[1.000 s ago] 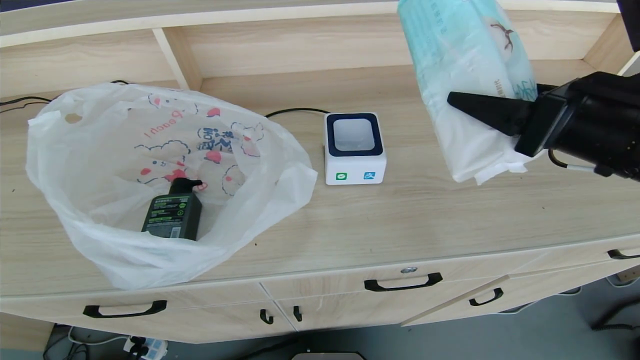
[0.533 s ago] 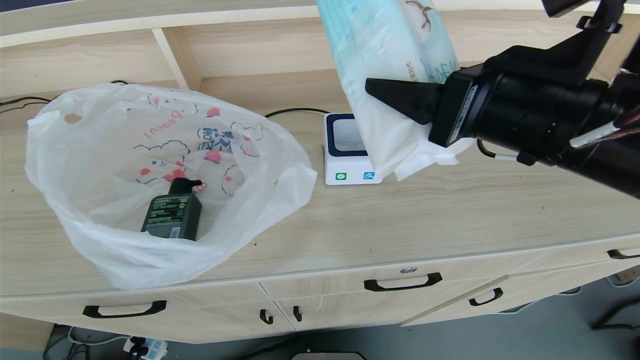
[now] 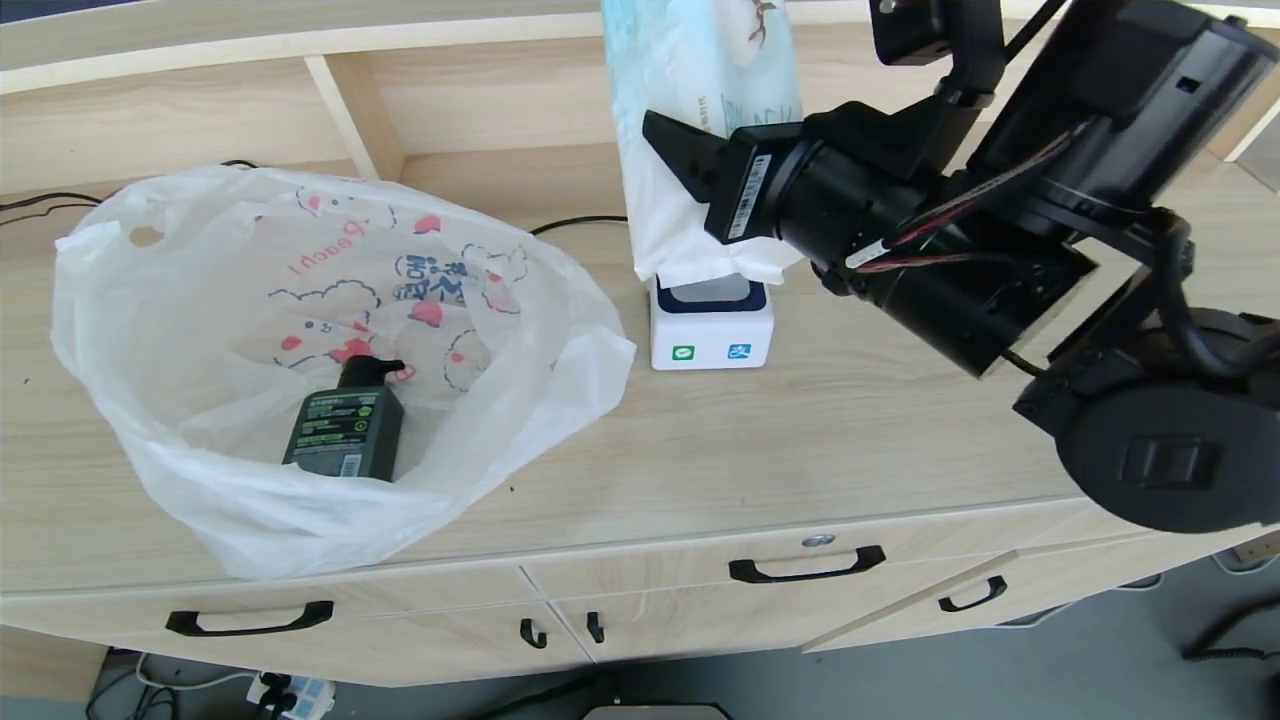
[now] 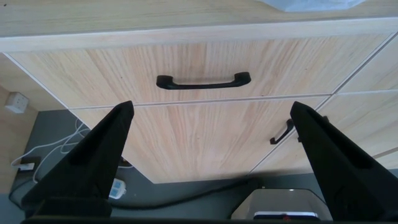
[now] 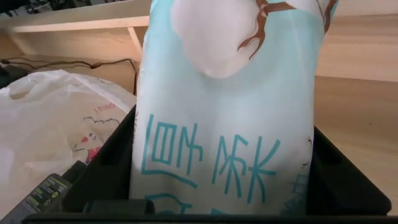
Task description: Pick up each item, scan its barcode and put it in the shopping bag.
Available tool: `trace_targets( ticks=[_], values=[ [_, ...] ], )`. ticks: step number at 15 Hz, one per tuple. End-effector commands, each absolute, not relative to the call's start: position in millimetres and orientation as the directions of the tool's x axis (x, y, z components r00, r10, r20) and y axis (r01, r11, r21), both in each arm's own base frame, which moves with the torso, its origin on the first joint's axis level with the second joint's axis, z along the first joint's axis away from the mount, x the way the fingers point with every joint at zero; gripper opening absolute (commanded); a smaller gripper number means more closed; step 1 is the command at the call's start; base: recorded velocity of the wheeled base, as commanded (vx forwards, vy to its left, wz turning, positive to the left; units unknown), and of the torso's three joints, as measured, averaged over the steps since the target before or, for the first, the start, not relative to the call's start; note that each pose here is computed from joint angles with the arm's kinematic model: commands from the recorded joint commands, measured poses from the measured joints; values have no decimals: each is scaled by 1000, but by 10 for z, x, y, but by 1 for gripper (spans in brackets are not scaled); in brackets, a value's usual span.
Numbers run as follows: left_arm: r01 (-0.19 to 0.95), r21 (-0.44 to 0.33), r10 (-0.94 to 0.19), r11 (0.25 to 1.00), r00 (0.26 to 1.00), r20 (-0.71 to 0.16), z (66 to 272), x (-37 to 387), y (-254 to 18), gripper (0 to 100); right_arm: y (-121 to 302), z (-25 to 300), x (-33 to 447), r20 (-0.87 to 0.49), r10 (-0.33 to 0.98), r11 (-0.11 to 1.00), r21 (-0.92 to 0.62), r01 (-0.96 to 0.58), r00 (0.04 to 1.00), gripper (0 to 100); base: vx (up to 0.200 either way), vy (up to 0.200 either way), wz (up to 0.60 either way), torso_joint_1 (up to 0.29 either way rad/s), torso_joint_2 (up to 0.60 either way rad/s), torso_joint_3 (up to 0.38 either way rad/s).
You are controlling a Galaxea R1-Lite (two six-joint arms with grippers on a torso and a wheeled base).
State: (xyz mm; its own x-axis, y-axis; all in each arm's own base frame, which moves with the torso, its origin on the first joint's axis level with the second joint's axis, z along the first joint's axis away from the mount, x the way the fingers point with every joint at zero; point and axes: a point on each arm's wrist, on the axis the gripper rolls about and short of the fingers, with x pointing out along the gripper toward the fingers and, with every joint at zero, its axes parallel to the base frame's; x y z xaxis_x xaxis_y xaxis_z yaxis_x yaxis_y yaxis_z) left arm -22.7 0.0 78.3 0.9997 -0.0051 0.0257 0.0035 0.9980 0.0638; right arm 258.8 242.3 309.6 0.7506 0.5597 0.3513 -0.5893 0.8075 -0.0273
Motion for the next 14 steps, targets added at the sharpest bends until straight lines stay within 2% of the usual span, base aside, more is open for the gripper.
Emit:
trace_targets(
  ticks=[1,14],
  values=[
    [3,64,-5,998,1000,26,783,-227,0,100,2613,2833,2782,297,570,807,-29,-590,766,0,0,0,0,0,0,0],
    [4,64,-6,998,1000,26,783,-227,0,100,2523,2893,2824,311,545,822,-16,-569,779,0,0,0,0,0,0,0]
  ],
)
